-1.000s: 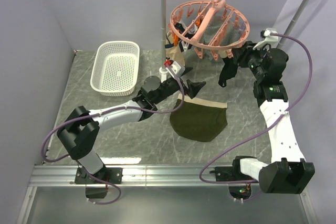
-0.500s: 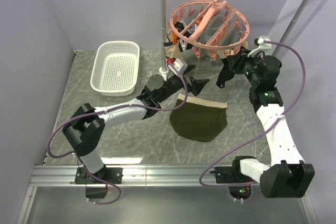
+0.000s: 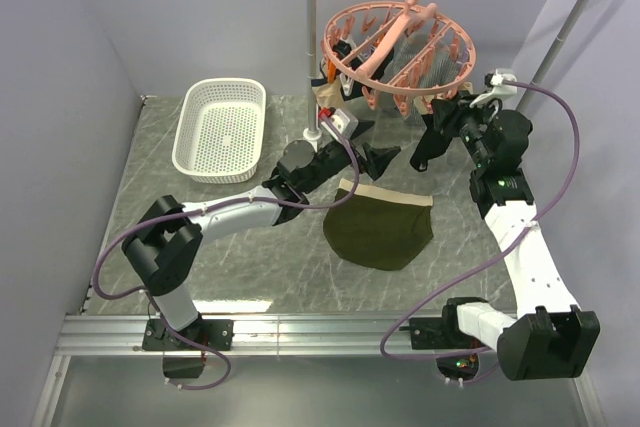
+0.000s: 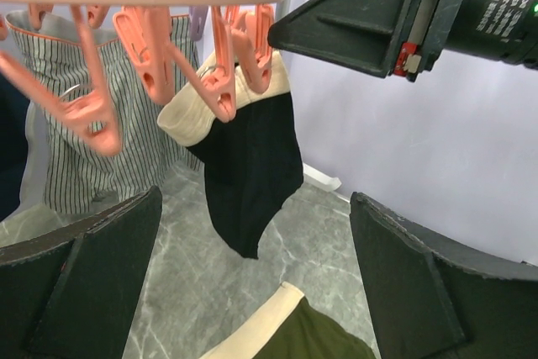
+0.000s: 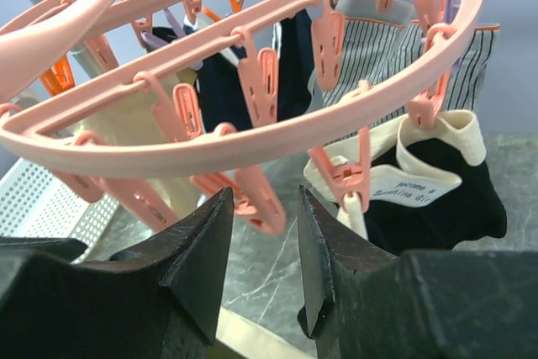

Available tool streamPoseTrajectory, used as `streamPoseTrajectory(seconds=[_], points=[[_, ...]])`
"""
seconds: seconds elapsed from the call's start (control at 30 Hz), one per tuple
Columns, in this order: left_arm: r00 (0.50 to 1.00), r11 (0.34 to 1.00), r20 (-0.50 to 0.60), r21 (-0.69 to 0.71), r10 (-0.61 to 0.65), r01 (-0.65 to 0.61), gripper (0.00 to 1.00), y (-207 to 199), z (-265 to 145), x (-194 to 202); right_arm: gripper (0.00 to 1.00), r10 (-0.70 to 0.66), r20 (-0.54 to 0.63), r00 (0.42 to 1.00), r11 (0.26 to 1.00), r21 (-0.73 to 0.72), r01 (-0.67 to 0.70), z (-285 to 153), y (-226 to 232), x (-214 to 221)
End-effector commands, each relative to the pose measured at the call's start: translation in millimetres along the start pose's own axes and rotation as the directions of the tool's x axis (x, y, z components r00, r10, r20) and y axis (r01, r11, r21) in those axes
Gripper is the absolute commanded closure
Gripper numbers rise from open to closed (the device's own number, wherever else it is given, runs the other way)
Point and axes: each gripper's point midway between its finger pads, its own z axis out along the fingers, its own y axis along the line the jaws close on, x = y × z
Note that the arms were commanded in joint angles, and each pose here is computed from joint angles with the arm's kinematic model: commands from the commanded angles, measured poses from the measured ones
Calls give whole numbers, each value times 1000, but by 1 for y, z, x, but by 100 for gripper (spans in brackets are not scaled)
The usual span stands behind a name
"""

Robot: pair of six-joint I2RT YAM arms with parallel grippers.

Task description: Clip the underwear to the hanger

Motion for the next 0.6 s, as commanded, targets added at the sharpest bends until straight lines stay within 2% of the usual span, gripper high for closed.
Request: streamPoseTrajectory(seconds=[0.0, 0.57], points=[[996, 1000, 89, 13, 0, -1, 1, -6, 11, -29, 57, -1, 95, 996, 1000, 4, 1, 6, 3, -31], [996, 1000, 89, -8, -15, 15, 1, 0, 24, -21, 58, 50, 124, 991, 998, -40, -45, 16, 13, -37]])
